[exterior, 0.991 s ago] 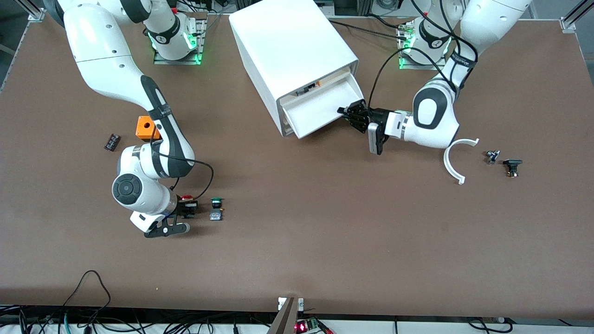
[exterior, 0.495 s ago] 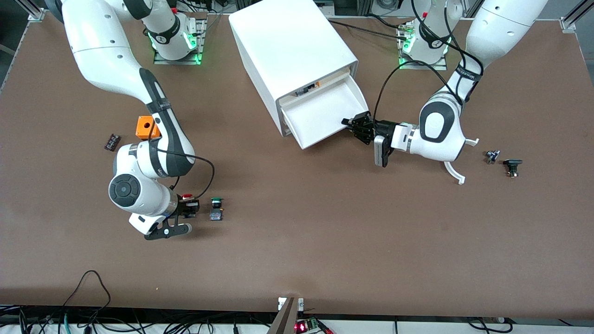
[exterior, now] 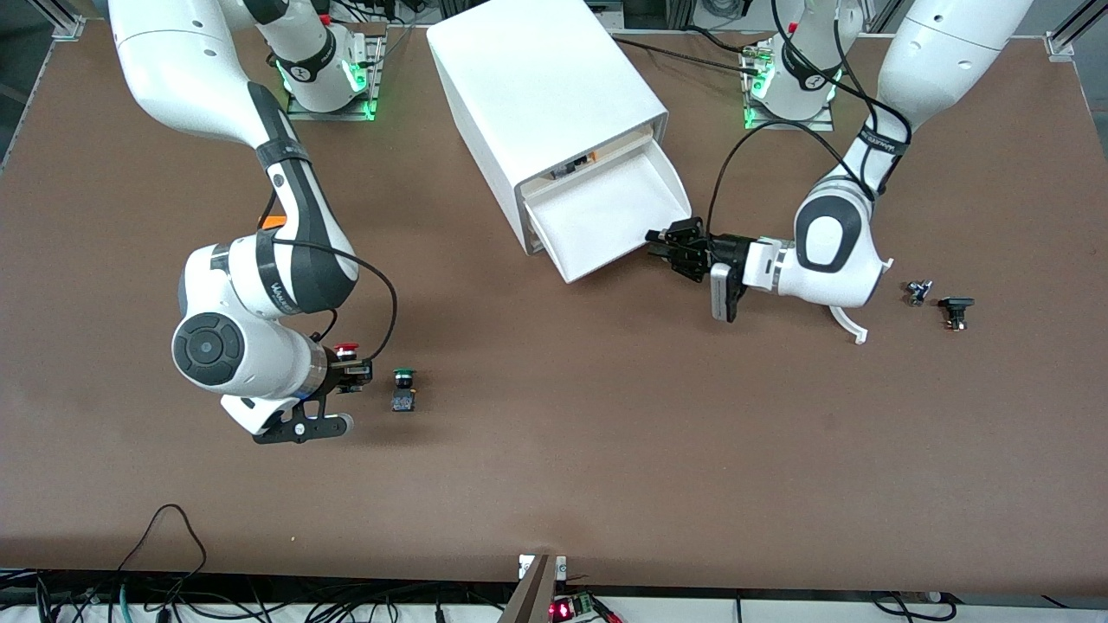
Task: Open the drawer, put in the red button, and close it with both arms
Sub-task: 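Lift the red button with the right gripper while the left gripper withdraws, then carry the red button over the open drawer and lower it in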
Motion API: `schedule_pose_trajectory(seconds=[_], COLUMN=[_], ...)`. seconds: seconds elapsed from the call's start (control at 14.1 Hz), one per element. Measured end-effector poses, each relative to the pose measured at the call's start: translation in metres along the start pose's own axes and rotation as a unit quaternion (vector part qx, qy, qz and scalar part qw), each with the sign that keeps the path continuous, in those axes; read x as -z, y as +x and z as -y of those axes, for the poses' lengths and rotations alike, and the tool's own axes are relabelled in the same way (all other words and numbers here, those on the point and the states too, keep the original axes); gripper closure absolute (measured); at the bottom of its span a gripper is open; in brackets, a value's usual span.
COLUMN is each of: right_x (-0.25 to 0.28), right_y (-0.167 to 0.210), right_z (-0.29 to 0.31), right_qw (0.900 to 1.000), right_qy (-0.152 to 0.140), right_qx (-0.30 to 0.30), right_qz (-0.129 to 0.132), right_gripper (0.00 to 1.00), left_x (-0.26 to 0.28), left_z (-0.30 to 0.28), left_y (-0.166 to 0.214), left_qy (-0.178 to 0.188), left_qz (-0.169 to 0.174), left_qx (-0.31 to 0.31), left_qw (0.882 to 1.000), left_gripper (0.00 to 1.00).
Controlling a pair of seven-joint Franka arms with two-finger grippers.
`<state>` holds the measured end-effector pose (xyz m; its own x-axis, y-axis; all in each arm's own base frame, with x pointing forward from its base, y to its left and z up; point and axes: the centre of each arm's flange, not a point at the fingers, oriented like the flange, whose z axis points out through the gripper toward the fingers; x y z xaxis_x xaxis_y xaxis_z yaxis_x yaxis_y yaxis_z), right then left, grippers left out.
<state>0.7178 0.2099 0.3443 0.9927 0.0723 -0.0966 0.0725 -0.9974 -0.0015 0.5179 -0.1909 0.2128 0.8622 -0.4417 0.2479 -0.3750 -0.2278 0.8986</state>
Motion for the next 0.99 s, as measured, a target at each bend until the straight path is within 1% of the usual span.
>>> schedule_pose_trajectory(seconds=[0.14, 0.28, 0.35, 0.42, 0.57, 0.64, 0.71, 0.85, 0.99], right_x=[0.015, 0.032, 0.039, 0.045, 0.054, 0.059, 0.064, 0.074, 0.081], right_y=[-0.005, -0.014, -0.02, -0.028, -0.045, -0.054, -0.064, -0.082, -0.099], right_z=[0.016, 0.042, 0.06, 0.081, 0.125, 0.144, 0.163, 0.197, 0.228], right_qw=[0.999, 0.997, 0.995, 0.993, 0.989, 0.986, 0.982, 0.973, 0.962], right_qy=[-0.001, -0.001, 0.0, 0.0, 0.002, 0.003, 0.006, 0.012, 0.02], right_qx=[-0.036, -0.075, -0.095, -0.114, -0.149, -0.167, -0.186, -0.23, -0.271], right_qz=[0.0, -0.001, -0.003, -0.007, -0.013, -0.017, -0.021, -0.028, -0.035], right_gripper=[0.67, 0.67, 0.67, 0.67, 0.67, 0.67, 0.67, 0.67, 0.67], left_x=[0.022, 0.043, 0.055, 0.067, 0.091, 0.1, 0.108, 0.12, 0.131], left_z=[-0.007, -0.02, -0.027, -0.036, -0.056, -0.069, -0.085, -0.121, -0.151], left_y=[0.011, 0.02, 0.026, 0.033, 0.051, 0.061, 0.07, 0.085, 0.094], left_qy=[-0.015, -0.033, -0.03, -0.017, 0.02, 0.038, 0.06, 0.108, 0.176], left_qz=[0.01, 0.031, 0.047, 0.066, 0.098, 0.114, 0.13, 0.156, 0.165], left_qx=[-0.003, 0.021, 0.039, 0.06, 0.105, 0.135, 0.169, 0.238, 0.29], left_qw=[1.0, 0.999, 0.998, 0.996, 0.989, 0.983, 0.975, 0.953, 0.926], left_gripper=[0.35, 0.17, 0.06, 0.0, 0.0, 0.0, 0.0, 0.0, 0.0])
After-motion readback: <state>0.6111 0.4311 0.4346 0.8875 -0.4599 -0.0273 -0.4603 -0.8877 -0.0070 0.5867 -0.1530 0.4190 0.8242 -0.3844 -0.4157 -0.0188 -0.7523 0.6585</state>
